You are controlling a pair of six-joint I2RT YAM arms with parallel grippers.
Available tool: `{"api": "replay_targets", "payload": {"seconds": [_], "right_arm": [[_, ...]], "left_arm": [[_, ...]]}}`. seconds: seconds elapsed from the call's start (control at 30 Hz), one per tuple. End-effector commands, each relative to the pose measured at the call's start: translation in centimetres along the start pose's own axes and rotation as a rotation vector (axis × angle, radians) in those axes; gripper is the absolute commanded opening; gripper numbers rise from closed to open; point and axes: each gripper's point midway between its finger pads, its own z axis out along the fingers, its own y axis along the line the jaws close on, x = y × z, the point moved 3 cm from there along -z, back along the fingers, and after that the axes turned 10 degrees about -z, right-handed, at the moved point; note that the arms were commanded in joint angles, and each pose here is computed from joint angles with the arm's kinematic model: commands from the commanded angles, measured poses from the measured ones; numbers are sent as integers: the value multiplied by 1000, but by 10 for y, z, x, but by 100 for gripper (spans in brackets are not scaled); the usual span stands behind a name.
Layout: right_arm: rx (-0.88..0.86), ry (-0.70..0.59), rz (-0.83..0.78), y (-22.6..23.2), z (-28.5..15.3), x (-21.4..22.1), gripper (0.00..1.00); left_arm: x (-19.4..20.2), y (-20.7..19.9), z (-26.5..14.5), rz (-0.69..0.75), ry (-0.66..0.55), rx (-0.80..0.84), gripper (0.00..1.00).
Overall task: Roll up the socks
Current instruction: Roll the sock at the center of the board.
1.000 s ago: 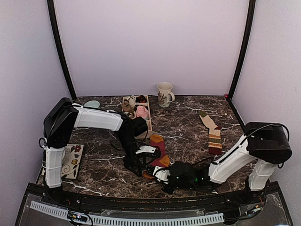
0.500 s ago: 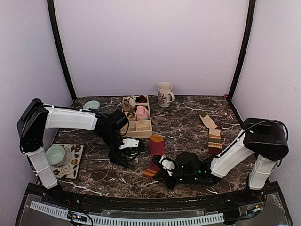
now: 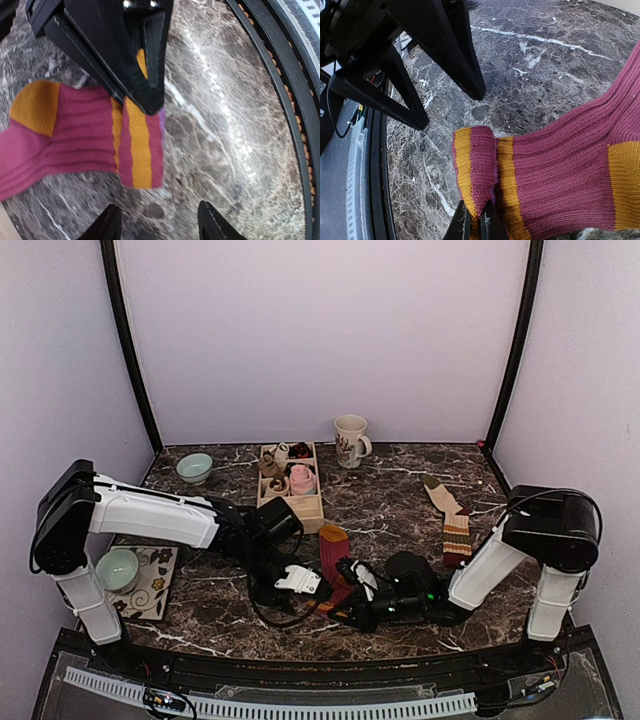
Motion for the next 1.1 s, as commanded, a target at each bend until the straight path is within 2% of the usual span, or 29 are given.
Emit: {"api": "replay_targets", "payload": {"seconds": [0.0, 0.27, 0.67, 0.77, 0.8, 0.9, 0.97, 1.0, 1.03, 1.07], "right_arm": [[90, 294, 184, -20, -15, 86, 0], [83, 316, 222, -23, -15, 93, 0], [63, 302, 265, -23, -16, 94, 0], [58, 288, 268, -22, -17, 91, 6], [62, 277, 265, -22, -18, 88, 9], [93, 215, 231, -23, -27, 78, 20], [125, 152, 192, -24, -35, 67, 32], [132, 102, 165, -23, -40, 55, 47], [141, 67, 140, -22, -45, 48, 88], [152, 41, 117, -21, -49, 42, 98]], "left_arm": [[-22, 12, 5, 57, -32, -43, 51], [-31, 4, 23, 115, -45, -44, 31], [-27, 0, 41, 121, -19, -16, 26], [-23, -2, 46, 115, -8, 2, 1], [-22, -3, 48, 107, -3, 12, 0], [-20, -8, 50, 70, -1, 65, 0], [-19, -9, 48, 40, -7, 106, 0], [-17, -11, 48, 24, 1, 129, 0], [-16, -12, 48, 11, 7, 151, 0], [-16, -12, 48, 3, 14, 173, 0]]}}
